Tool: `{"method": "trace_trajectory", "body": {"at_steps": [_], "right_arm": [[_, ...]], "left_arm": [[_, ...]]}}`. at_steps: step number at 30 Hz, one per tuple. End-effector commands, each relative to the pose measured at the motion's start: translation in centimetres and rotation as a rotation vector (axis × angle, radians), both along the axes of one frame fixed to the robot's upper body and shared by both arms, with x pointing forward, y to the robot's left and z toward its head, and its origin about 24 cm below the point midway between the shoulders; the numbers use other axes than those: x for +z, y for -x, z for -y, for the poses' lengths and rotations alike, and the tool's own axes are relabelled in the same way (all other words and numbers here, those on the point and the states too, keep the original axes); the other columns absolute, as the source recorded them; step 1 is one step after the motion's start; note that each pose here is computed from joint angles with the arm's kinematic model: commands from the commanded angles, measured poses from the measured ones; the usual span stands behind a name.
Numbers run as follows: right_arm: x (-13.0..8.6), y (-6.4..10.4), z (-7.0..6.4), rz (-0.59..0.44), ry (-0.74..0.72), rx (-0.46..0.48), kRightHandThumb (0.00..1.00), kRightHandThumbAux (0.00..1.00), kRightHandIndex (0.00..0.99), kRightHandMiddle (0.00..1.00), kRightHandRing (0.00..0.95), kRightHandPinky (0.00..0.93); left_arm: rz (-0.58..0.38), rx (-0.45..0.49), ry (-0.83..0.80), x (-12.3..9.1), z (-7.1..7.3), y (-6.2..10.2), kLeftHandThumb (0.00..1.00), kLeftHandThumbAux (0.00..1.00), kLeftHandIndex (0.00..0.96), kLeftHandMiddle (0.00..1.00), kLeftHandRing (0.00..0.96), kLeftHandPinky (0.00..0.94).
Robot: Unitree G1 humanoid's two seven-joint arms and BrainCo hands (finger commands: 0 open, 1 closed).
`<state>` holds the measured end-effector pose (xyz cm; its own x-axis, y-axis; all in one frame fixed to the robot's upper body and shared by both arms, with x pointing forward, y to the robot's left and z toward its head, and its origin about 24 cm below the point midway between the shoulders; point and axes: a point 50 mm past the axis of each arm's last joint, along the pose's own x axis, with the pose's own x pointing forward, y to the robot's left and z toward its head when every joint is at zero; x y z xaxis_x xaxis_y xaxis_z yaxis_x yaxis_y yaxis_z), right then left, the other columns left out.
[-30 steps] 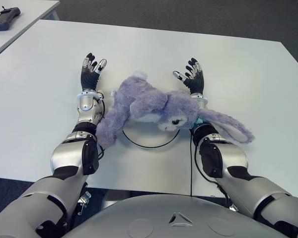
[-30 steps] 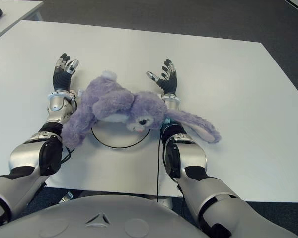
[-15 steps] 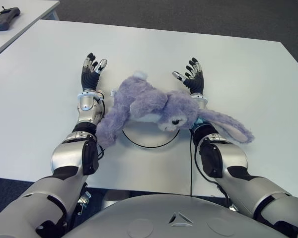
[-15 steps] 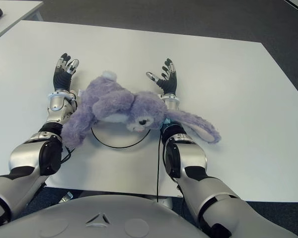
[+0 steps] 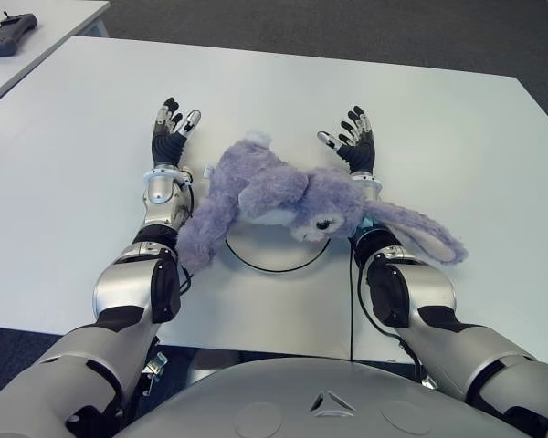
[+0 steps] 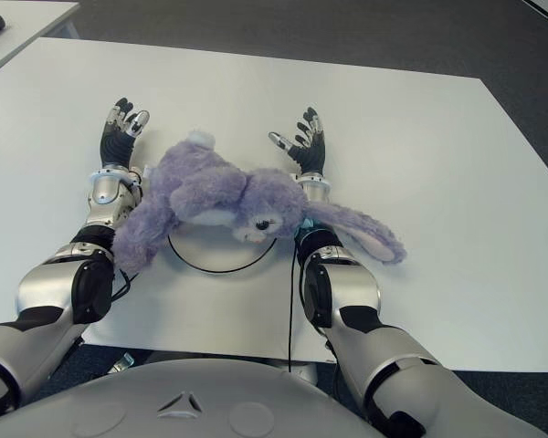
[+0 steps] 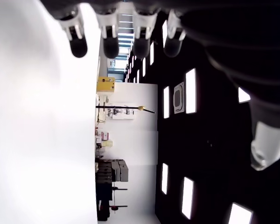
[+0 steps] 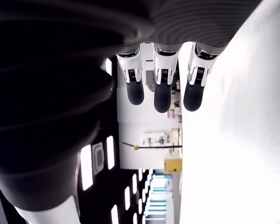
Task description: Put the doll into the plate.
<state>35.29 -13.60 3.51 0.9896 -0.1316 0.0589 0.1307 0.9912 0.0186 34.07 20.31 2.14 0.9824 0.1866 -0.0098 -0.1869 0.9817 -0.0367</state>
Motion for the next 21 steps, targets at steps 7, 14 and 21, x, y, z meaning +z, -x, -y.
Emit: {"method": "trace_trajectory", "body": {"at_steps": [7, 14, 21], "right_arm": [[-9.57, 6.97, -0.25, -0.392, -0.068, -0.052, 0.020, 0.807, 0.074, 0.131, 0.158, 0.199], [-9.58, 6.97, -0.27, -0.394, -0.070, -0.056, 0.015, 0.803, 0.079, 0.138, 0.160, 0.194], [-9.56, 6.98, -0.28, -0.390, -0.068, -0.057, 0.019, 0.830, 0.088, 0.140, 0.159, 0.190]], "left_arm": [[-0.472, 0.008, 0.058, -10.46, 1.56, 8.10, 0.000, 0.550, 0.000, 0.007, 0.000, 0.000], [-0.479, 0.008, 0.051, -10.49, 1.55, 8.08, 0.000, 0.549, 0.000, 0.012, 0.000, 0.000], [-0.482, 0.007, 0.050, -10.50, 1.39, 8.11, 0.000, 0.566, 0.000, 0.022, 0.000, 0.000]]}}
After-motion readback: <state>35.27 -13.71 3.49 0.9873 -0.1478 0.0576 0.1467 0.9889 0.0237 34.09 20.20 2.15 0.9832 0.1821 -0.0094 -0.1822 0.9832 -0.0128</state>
